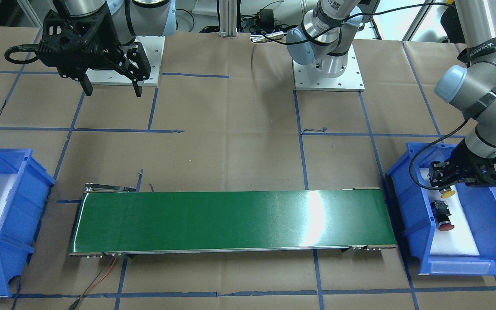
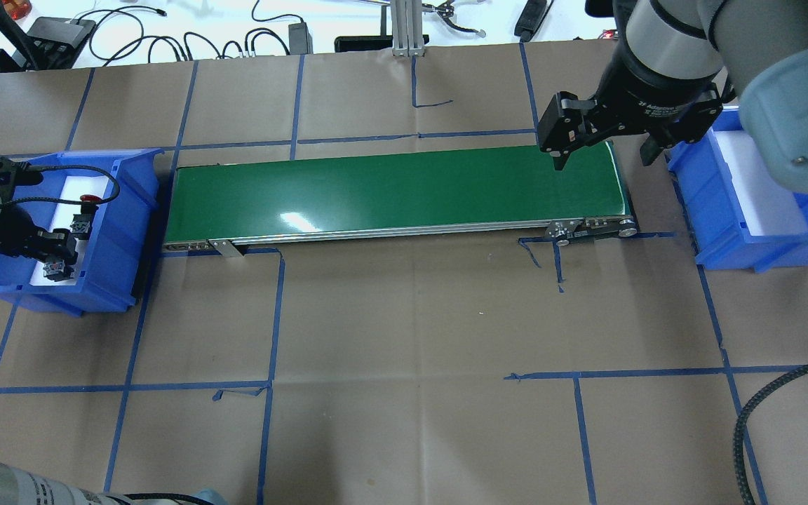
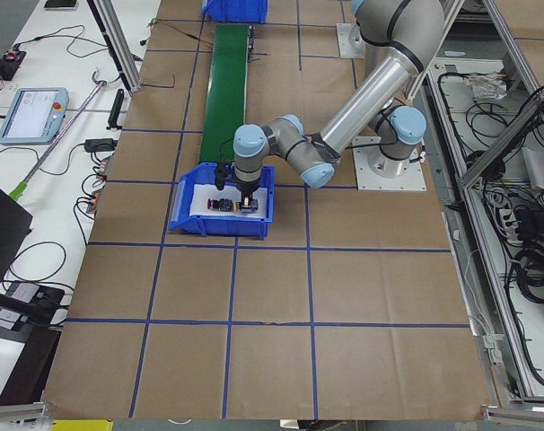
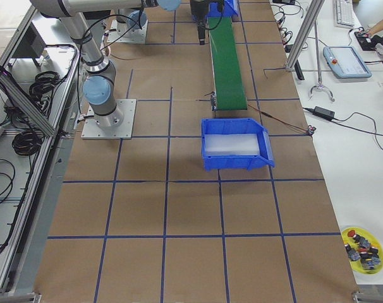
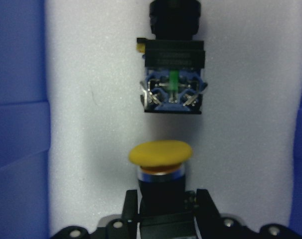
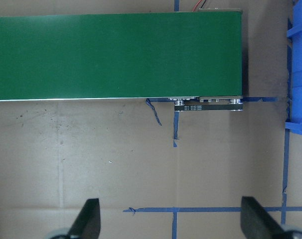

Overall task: Transport two buttons from left to right
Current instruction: 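Carry the yellow button to the conveyor and release it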

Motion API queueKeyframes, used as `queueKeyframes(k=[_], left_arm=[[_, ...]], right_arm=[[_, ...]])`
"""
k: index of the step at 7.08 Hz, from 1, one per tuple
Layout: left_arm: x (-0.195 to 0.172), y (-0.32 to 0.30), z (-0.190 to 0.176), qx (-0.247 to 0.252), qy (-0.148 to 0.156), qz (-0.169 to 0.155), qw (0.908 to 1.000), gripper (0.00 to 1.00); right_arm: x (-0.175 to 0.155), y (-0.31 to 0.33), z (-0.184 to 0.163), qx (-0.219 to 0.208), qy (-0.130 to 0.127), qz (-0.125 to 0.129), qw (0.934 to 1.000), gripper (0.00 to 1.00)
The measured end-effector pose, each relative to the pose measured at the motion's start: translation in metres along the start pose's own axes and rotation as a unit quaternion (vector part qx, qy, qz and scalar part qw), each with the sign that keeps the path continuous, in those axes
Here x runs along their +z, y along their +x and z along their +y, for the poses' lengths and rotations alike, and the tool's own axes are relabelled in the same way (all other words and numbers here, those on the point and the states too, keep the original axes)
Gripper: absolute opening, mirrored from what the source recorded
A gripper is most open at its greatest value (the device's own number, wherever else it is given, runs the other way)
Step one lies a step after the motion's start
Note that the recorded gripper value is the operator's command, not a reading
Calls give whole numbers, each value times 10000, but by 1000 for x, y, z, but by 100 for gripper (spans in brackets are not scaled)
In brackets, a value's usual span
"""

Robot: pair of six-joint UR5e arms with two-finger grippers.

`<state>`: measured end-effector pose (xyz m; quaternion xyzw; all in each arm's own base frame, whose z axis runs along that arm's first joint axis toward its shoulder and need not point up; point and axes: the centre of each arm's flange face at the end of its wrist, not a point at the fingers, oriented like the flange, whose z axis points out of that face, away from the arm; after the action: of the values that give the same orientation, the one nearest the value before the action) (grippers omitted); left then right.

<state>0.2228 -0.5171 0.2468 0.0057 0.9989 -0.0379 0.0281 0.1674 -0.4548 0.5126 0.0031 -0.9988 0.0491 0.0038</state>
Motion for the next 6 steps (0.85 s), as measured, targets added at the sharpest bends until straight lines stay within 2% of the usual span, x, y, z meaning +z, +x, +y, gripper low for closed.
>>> queueKeyframes(k=[4, 6], left_arm=[[-123, -9, -30, 120, -297, 200, 9993, 1], [-153, 35, -49, 444, -255, 188, 9985, 1]], right_arm=[[5, -3, 3, 117, -91, 52, 9999, 100], [5, -3, 3, 110, -85, 43, 9999, 100]])
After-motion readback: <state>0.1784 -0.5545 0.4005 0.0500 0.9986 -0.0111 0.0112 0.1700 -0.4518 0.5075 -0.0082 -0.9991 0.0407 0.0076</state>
